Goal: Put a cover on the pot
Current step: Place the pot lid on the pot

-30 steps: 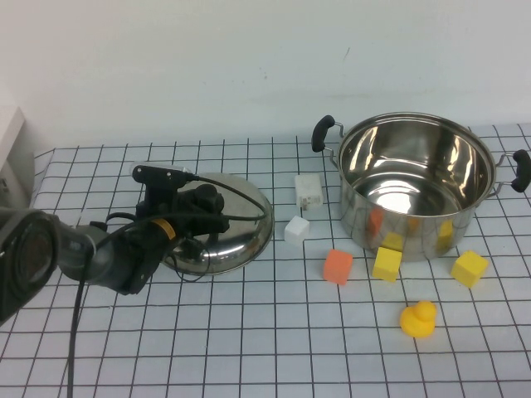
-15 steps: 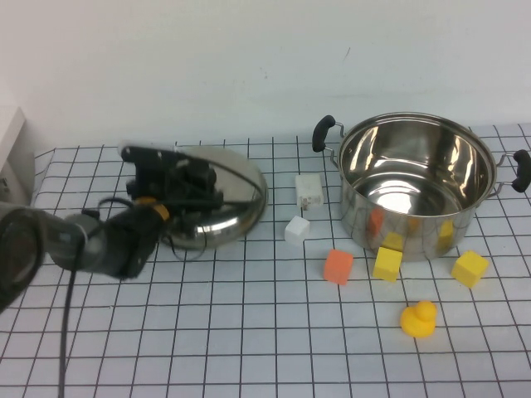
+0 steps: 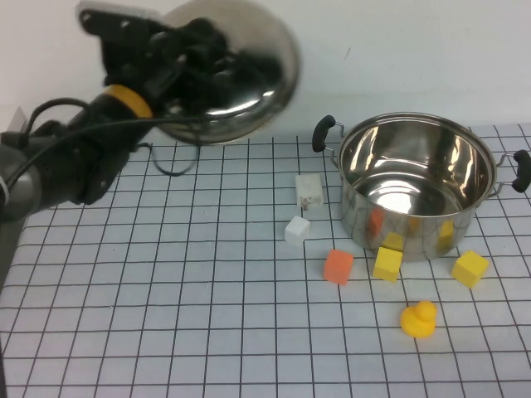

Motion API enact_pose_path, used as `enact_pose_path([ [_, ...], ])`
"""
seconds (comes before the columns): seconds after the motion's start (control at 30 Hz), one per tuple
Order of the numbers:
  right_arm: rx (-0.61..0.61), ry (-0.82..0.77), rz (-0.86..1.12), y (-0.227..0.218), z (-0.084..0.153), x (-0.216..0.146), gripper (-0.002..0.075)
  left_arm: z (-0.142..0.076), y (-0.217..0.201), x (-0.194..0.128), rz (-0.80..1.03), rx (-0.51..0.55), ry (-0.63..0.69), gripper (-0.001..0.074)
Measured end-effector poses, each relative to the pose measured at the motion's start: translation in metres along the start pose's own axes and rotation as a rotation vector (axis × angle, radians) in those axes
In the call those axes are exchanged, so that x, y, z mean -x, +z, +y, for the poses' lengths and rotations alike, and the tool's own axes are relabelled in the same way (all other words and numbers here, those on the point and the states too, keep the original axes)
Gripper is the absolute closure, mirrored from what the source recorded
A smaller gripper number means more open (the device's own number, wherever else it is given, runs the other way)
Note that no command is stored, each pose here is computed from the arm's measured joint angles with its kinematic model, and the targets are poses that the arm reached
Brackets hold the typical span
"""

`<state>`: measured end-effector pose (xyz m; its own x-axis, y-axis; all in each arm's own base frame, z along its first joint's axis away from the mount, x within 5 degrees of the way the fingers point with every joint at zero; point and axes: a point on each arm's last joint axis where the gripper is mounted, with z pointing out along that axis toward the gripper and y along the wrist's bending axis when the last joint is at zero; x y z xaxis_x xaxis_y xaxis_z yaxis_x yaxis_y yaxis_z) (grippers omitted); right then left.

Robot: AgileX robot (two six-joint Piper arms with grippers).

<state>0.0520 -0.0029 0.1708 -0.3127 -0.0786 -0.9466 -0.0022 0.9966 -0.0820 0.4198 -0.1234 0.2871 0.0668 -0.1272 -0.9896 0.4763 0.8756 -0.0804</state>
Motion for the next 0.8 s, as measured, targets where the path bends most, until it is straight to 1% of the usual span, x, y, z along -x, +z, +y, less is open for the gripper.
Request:
enact_pose_path([
  [0.1,0.000,0.000,0.000,0.000,0.000,0.000,0.0717,-0.040,0.004,0.006,0.001,-0.121,0.009,0.0403],
  [0.23,0.000,0.000,0.000,0.000,0.000,0.000,0.0717,-0.094,0.016,-0.002,0.023,-0.242,0.000,0.0404],
  [0.33,0.000,0.000,0.000,0.000,0.000,0.000,0.0717,-0.125,0.027,-0.009,0.019,-0.312,-0.009,0.0404],
  [0.4,0.000,0.000,0.000,0.000,0.000,0.000,0.0717,-0.137,0.035,-0.017,0.019,-0.335,-0.017,0.0404],
  [0.5,0.000,0.000,0.000,0.000,0.000,0.000,0.0717,-0.147,0.048,-0.029,0.020,-0.348,-0.037,0.0404],
  [0.67,0.000,0.000,0.000,0.000,0.000,0.000,0.0717,-0.153,0.070,-0.061,0.049,-0.340,-0.068,0.0404],
  [0.8,0.000,0.000,0.000,0.000,0.000,0.000,0.0717,-0.152,0.090,-0.089,0.130,-0.297,-0.053,0.0404],
])
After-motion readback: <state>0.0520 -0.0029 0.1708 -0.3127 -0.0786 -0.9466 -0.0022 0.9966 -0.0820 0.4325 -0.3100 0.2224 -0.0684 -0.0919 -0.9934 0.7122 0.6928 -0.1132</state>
